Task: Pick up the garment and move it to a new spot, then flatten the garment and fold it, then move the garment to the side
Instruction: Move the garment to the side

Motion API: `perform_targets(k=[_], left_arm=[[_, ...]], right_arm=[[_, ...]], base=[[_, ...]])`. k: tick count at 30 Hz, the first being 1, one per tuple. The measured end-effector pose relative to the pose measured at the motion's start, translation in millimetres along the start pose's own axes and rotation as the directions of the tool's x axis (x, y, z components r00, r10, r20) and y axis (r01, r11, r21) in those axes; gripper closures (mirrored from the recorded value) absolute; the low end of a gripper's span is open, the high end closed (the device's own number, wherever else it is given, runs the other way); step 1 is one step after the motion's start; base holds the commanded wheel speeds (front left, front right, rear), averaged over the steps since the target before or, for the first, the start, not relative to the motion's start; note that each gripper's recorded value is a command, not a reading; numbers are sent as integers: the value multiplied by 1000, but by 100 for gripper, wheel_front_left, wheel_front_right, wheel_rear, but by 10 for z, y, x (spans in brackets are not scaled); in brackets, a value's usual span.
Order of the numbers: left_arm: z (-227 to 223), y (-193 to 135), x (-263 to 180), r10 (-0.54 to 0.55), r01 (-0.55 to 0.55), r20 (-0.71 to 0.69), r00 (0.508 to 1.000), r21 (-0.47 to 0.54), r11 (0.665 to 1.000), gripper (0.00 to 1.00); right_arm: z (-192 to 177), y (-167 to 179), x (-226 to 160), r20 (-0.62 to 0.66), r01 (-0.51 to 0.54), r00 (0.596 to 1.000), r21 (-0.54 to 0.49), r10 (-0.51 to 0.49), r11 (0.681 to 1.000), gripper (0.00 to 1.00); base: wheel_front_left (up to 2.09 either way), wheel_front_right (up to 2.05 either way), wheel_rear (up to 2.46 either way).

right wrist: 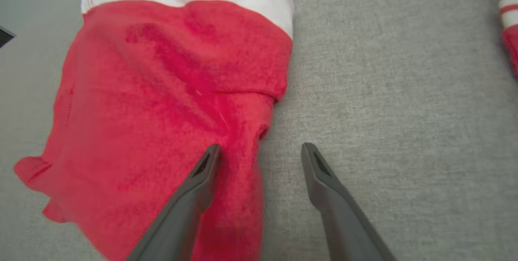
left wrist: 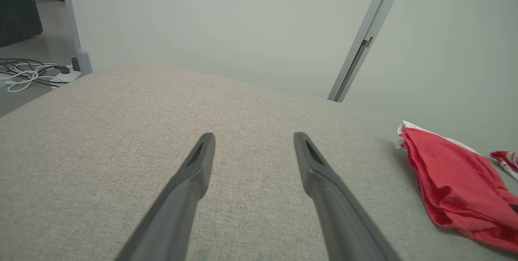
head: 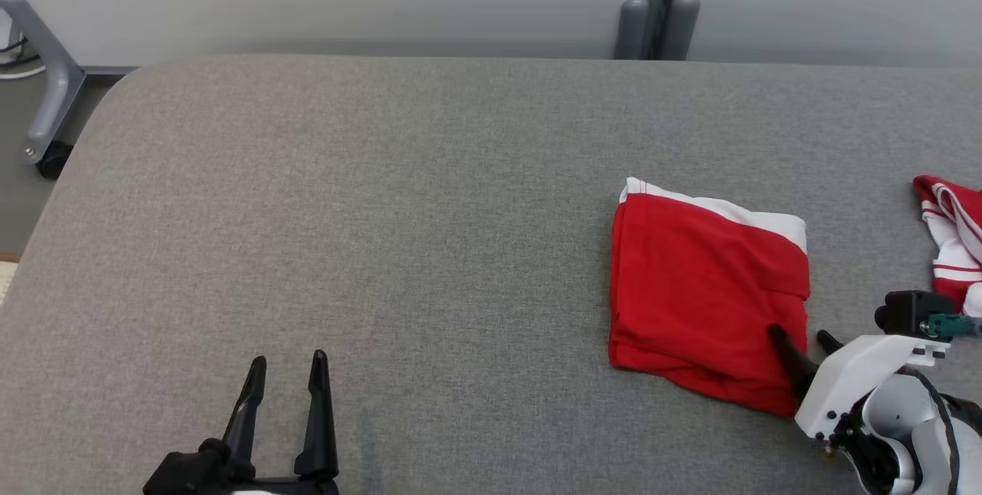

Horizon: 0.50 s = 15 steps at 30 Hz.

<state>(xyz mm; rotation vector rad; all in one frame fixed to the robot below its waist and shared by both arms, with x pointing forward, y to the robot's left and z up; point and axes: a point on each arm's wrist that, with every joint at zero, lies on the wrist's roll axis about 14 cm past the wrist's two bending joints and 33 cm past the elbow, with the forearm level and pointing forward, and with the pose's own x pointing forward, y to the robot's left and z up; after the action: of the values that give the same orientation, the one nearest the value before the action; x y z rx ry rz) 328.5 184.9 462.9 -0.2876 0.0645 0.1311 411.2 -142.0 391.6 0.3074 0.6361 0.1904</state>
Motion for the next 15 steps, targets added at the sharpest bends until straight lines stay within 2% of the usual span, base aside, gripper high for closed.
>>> perform_targets(k=[3, 4, 5, 10, 15], left_arm=[[-20, 12, 34, 10, -10, -7, 1000, -4, 1000, 0], [-27, 23, 39, 15, -15, -9, 1000, -3, 1000, 0], [-36, 34, 44, 19, -19, -12, 1000, -2, 1000, 0], [-43, 59, 71, 32, -32, -15, 999, 0, 1000, 0], [-83, -49, 141, -6, 6, -26, 1000, -1, 1000, 0]], right_arm=[[-85, 27, 152, -49, 2, 999, 5, -2, 1000, 0], [-81, 64, 203, -53, -5, 999, 15, 6, 1000, 55], [-64, 89, 245, -49, -10, 999, 26, 11, 1000, 100], [189, 132, 321, 47, -23, 999, 15, 22, 1000, 100], [812, -223, 112, 198, 46, 980, -81, -29, 996, 100]], base=[[0, 0, 0], [0, 0, 0], [0, 0, 0], [0, 0, 0], [0, 0, 0]])
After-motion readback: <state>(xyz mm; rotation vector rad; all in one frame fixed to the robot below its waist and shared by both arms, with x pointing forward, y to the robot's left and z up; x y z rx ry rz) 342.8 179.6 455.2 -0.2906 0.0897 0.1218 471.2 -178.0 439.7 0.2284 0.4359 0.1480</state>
